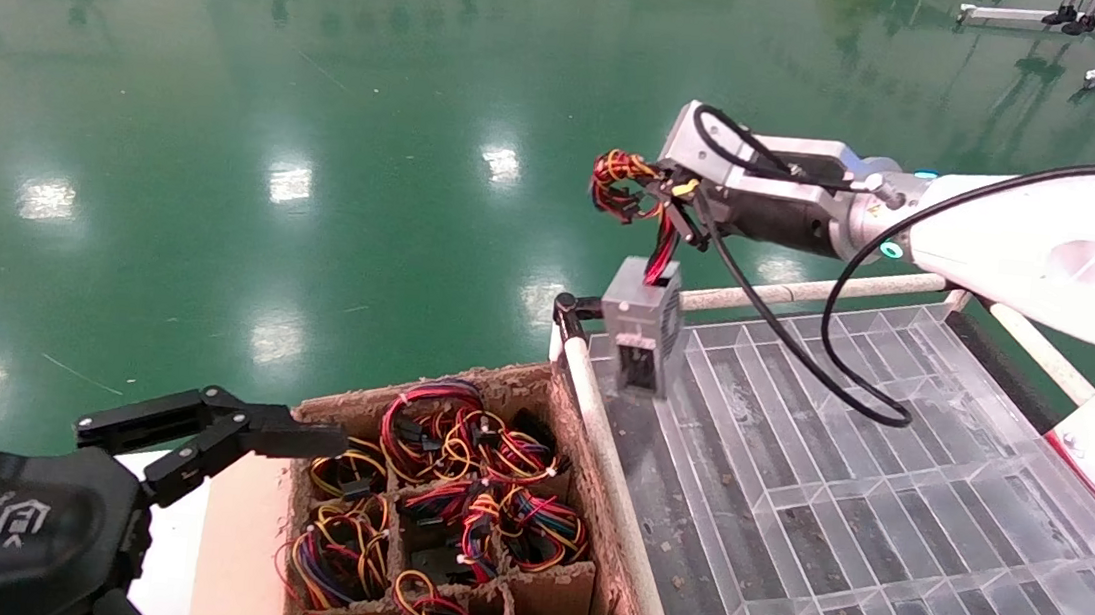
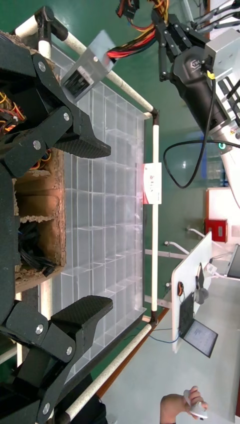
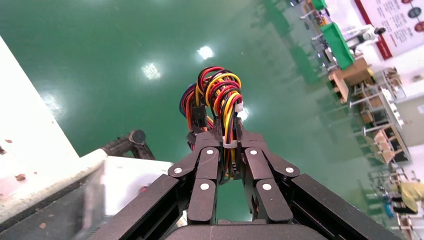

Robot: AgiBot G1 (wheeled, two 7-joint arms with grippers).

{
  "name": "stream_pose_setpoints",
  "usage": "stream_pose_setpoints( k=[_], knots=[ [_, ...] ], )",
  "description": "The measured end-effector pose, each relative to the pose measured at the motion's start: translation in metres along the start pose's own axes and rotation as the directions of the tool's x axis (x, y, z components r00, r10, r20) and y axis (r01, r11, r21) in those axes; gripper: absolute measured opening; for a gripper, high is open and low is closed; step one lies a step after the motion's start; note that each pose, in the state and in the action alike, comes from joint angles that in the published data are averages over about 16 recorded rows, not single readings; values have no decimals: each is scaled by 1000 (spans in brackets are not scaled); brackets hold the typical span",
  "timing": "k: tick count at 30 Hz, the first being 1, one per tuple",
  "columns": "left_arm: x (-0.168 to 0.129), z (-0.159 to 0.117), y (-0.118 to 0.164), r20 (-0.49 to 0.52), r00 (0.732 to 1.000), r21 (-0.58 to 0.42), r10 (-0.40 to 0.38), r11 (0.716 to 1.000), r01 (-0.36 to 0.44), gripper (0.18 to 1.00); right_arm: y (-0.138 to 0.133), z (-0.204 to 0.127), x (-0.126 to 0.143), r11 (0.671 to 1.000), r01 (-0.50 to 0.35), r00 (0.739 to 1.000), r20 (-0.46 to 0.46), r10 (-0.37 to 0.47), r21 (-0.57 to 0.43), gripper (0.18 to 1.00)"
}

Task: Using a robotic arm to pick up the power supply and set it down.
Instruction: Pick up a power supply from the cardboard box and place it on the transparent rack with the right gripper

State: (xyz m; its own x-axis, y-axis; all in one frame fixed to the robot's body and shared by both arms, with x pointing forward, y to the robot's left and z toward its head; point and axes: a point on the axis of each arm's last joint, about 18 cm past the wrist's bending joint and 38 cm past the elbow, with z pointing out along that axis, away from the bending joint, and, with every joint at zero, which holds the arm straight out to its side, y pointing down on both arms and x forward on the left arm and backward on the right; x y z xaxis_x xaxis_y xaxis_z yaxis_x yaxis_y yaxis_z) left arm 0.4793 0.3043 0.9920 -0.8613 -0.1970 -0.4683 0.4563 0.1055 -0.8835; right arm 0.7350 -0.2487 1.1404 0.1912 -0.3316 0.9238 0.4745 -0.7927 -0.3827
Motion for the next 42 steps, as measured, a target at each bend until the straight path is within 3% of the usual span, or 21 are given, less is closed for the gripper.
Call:
stream_pose_setpoints(
  k=[15, 28, 42],
  knots=[
    [0, 0, 0, 0, 1000, 0, 0, 1000, 0, 1000, -8, 15, -18, 1000, -16, 1000, 26, 15, 12, 218],
    [0, 0, 0, 0, 1000, 0, 0, 1000, 0, 1000, 18, 13, -25, 994, -105, 994, -1, 105, -38, 217],
    [0, 0, 0, 0, 1000, 0, 0, 1000, 0, 1000, 39, 15, -38, 986, -145, 989, -19, 144, -83, 217]
  ],
)
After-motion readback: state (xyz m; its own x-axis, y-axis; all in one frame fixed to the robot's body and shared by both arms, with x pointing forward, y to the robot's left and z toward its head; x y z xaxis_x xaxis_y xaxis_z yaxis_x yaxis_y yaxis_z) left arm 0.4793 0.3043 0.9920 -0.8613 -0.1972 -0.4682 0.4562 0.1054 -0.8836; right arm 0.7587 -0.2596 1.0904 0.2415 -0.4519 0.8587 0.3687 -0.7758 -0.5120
